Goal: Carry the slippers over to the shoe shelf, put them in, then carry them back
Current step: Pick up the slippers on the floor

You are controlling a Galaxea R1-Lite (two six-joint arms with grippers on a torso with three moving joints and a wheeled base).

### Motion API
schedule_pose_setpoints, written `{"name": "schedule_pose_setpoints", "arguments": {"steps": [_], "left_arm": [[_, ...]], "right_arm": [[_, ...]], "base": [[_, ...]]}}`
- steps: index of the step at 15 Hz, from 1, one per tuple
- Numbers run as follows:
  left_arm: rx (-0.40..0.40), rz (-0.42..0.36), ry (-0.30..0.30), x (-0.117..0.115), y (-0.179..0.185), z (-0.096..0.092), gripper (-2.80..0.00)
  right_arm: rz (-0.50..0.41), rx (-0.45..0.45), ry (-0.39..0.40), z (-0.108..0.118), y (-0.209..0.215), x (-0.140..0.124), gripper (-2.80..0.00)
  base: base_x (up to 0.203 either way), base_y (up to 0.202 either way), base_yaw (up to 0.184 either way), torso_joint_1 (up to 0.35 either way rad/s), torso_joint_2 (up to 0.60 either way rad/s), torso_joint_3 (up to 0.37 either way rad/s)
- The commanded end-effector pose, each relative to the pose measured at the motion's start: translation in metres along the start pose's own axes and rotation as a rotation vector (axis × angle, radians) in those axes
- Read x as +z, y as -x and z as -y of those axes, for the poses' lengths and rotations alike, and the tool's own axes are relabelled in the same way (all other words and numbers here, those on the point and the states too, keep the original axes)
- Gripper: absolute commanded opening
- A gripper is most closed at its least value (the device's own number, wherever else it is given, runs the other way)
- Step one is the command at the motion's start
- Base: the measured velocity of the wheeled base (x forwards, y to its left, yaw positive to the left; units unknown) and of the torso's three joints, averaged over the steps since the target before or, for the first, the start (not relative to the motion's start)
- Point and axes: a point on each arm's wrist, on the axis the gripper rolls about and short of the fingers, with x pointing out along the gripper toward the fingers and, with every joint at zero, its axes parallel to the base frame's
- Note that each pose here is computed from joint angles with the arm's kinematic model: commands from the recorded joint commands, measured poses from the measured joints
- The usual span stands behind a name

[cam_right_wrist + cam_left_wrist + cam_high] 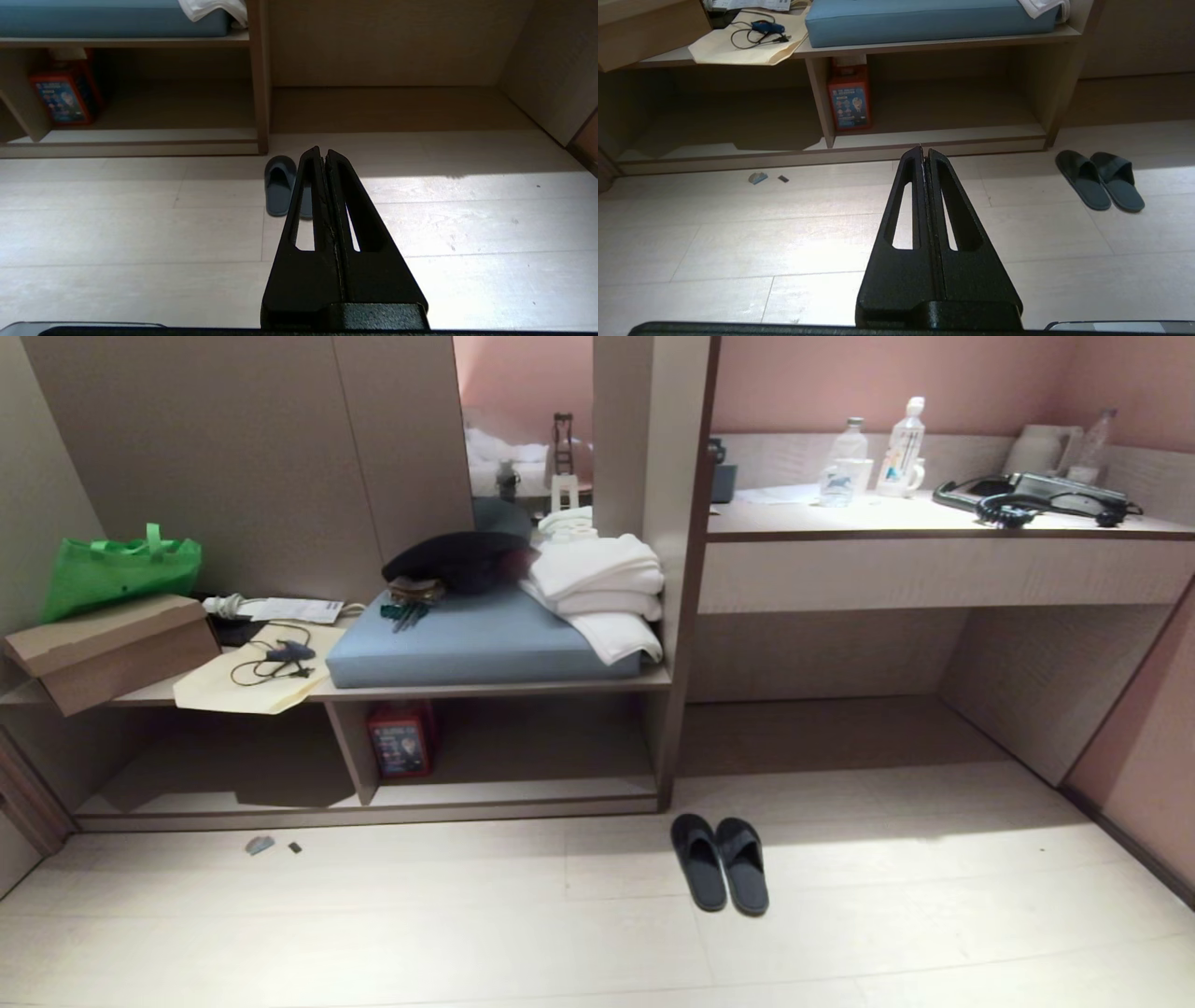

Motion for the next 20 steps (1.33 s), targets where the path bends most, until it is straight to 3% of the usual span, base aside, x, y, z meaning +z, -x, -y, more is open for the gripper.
{"name": "schedule_pose_setpoints", "arguments": {"steps": [1, 20], "left_arm": [[0.000, -0.003, 0.000, -0.0012, -0.0003, 0.0000, -2.80], [0.000, -0.003, 0.000, -0.0015, -0.0004, 0.0000, -2.80]], "right_arm": [[0.000, 0.000, 0.000, 0.0000, -0.0001, 0.0001, -2.80], [0.000, 0.000, 0.000, 0.0000, -0.0001, 0.0001, -2.80]], "base": [[0.197, 0.000, -0.003, 0.008, 0.01, -0.005], [0.195, 0.000, -0.001, 0.003, 0.00, 0.003]]}}
